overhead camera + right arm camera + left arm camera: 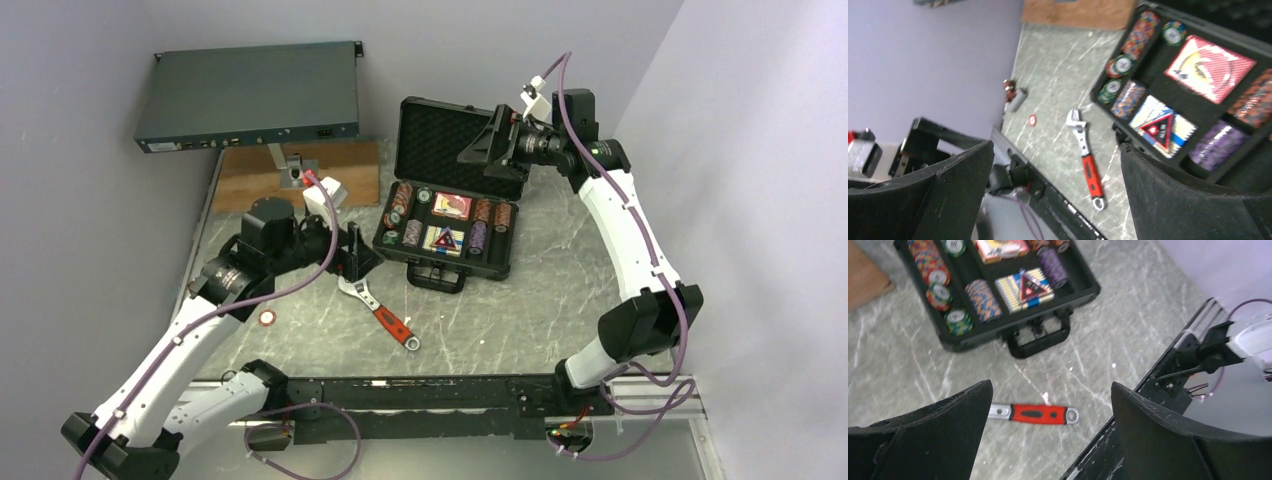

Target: Pack up texas hold em set

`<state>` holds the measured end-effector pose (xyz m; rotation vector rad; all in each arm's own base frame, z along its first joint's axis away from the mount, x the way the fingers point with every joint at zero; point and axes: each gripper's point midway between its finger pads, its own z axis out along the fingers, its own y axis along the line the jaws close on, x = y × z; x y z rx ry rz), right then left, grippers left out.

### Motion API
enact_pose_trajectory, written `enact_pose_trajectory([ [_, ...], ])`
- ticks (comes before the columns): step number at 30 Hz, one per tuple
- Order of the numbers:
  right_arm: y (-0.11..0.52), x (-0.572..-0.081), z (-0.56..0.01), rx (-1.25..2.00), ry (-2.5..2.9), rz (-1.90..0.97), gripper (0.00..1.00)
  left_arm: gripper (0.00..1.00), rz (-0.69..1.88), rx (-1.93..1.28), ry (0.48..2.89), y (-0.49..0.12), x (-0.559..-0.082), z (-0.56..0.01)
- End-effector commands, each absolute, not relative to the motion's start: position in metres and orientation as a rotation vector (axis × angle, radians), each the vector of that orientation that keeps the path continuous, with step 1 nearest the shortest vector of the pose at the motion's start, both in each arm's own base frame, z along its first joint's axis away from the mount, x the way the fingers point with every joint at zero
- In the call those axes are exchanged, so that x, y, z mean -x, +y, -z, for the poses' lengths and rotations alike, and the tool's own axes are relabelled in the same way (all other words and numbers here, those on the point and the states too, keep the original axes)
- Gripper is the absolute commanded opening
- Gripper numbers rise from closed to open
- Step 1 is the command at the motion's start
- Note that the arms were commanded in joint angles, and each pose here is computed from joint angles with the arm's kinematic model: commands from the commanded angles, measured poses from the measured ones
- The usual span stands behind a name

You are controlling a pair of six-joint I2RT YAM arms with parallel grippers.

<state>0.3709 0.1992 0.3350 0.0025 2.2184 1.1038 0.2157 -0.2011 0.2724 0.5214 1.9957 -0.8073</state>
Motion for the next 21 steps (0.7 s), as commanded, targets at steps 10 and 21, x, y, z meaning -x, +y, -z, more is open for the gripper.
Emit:
enact_pose_trajectory([
  [10, 0.132, -0.428, -0.356, -0.174, 2.097, -0.471, 0.97, 0.86, 0.52, -0.307, 2.147, -0.175, -0.293, -0.24],
  [21, 0.095, -0.531, -0.369, -0.387, 1.924, -0.175, 0.92, 0.81, 0.541, -0.333, 2.196, -0.182, -0.296, -0.227],
])
